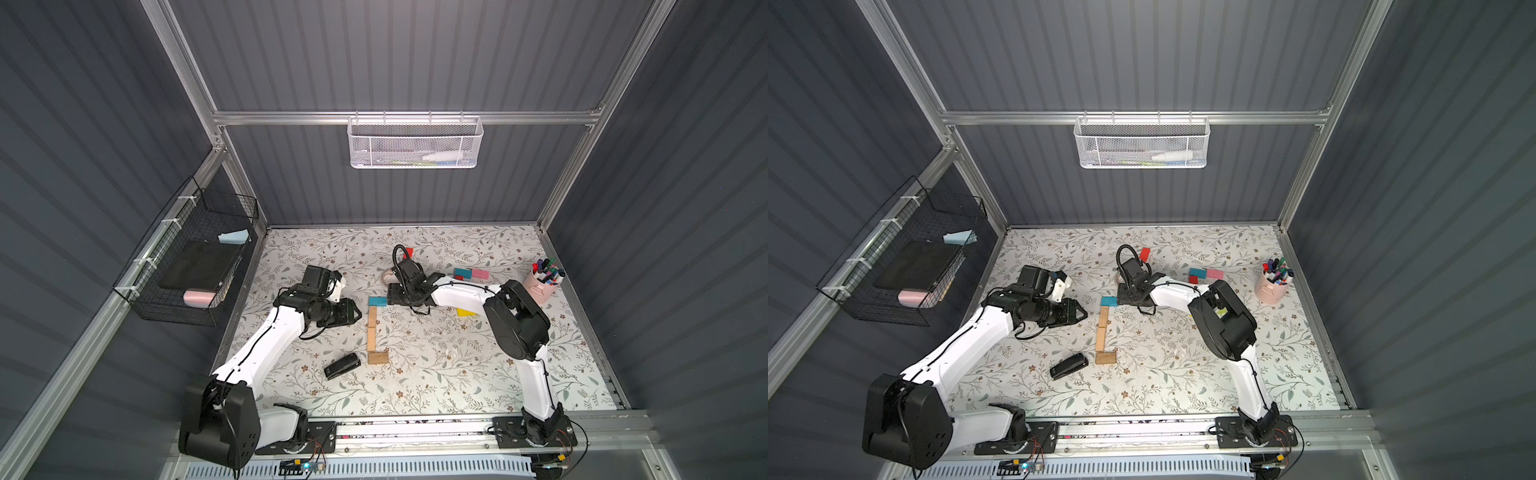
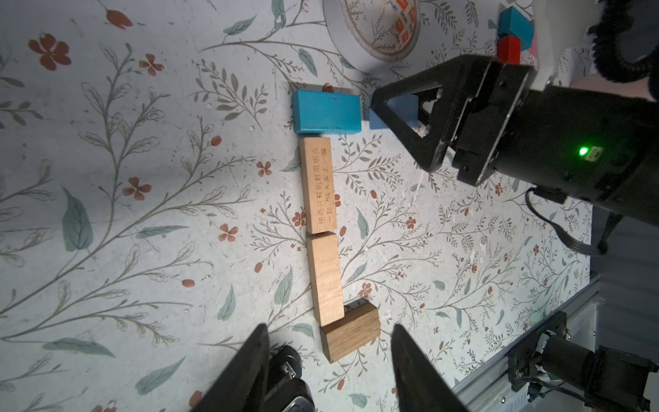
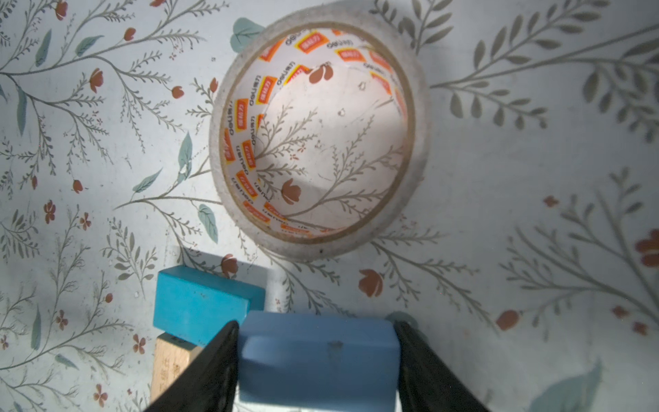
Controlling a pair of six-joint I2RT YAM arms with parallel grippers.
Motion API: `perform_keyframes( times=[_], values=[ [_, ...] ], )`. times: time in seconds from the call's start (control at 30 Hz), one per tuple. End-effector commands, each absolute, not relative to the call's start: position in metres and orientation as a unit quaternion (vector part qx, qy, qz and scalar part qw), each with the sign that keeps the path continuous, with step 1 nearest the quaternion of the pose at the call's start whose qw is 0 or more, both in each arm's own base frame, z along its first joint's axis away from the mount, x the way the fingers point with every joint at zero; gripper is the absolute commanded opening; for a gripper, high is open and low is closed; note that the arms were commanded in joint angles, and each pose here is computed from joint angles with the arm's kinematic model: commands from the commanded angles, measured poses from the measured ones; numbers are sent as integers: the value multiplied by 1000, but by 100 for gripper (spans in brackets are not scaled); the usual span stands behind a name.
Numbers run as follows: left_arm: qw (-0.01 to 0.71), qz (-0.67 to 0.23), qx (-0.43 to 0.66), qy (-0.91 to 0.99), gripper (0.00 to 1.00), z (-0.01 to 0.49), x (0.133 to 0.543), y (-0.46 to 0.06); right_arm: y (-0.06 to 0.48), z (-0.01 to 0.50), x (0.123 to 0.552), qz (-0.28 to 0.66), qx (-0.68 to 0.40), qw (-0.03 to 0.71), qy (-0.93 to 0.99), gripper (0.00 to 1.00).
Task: Assemble the letter c with building blocks
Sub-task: Assemble the building block at the center of the board.
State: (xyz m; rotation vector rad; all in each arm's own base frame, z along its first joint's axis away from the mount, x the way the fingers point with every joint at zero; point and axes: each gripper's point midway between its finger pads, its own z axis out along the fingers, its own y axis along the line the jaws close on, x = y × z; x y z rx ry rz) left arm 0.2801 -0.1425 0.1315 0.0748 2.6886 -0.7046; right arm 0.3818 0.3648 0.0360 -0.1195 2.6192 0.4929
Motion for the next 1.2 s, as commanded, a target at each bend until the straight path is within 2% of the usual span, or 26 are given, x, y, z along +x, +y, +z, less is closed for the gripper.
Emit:
perform_keyframes(
  times=[0.0, 0.23, 1.17],
  values=[
    [200, -256, 37, 945, 54, 145, 281, -143, 368, 27, 382, 180, -36, 225, 957, 70],
    [199, -255, 37, 945, 54, 144, 282, -142, 367, 26, 382, 177, -33, 224, 958, 72],
    [201, -252, 35, 946, 54, 144, 282, -141, 362, 27, 366, 204, -9, 211, 956, 69]
  ],
)
